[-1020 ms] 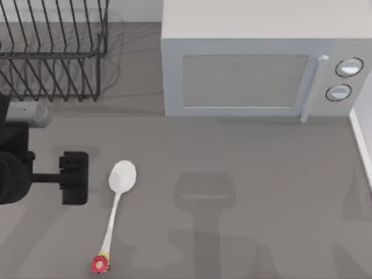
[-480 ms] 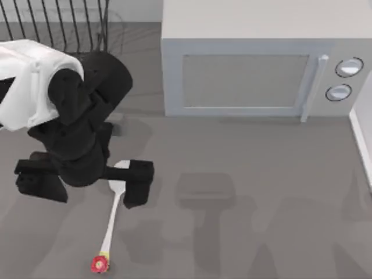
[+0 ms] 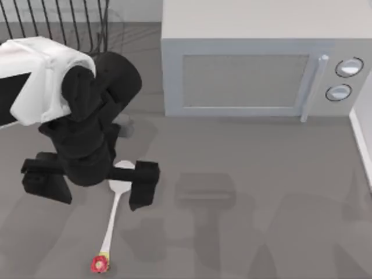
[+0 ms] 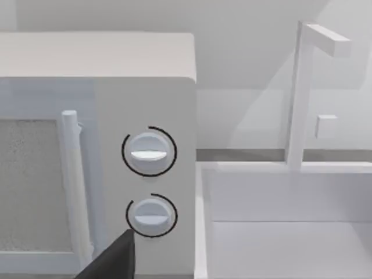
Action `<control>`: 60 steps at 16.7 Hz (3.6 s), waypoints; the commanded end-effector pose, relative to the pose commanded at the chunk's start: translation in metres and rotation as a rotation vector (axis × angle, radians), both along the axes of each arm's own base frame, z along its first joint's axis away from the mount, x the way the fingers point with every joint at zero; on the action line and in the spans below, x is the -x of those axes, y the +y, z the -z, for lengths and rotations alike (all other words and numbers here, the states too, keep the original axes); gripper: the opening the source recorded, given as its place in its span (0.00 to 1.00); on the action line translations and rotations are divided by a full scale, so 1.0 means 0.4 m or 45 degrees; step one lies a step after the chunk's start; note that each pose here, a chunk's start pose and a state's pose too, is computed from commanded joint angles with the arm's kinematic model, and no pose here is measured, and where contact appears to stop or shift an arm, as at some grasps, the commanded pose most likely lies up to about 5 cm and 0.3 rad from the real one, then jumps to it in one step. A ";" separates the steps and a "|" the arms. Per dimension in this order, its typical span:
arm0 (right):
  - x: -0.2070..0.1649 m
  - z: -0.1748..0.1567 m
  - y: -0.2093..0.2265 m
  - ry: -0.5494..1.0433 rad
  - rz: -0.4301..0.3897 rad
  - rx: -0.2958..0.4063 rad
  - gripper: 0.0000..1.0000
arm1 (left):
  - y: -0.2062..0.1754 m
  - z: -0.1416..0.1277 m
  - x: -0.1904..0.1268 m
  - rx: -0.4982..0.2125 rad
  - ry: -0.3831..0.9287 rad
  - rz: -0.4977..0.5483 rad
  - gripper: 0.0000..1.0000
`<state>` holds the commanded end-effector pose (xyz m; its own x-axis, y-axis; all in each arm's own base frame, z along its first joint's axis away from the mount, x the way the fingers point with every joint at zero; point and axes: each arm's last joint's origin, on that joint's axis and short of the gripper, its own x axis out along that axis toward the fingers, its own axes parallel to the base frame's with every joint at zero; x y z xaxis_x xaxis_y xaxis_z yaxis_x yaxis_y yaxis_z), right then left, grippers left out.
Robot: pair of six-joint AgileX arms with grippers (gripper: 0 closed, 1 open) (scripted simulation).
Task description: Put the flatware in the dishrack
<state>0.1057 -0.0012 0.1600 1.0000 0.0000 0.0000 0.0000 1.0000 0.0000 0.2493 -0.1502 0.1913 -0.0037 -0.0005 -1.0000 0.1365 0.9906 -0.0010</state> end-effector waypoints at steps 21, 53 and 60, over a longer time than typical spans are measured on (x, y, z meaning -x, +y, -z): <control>0.000 0.000 0.000 0.000 0.000 0.000 1.00 | -0.003 0.248 0.002 -0.002 0.002 0.004 0.55; 0.000 0.000 0.000 0.000 0.000 0.000 1.00 | -0.008 -0.286 -0.007 -0.001 -0.034 0.006 0.00; 0.000 0.000 0.000 0.000 0.000 0.000 1.00 | 0.003 -0.305 -0.003 0.016 -0.056 0.004 0.00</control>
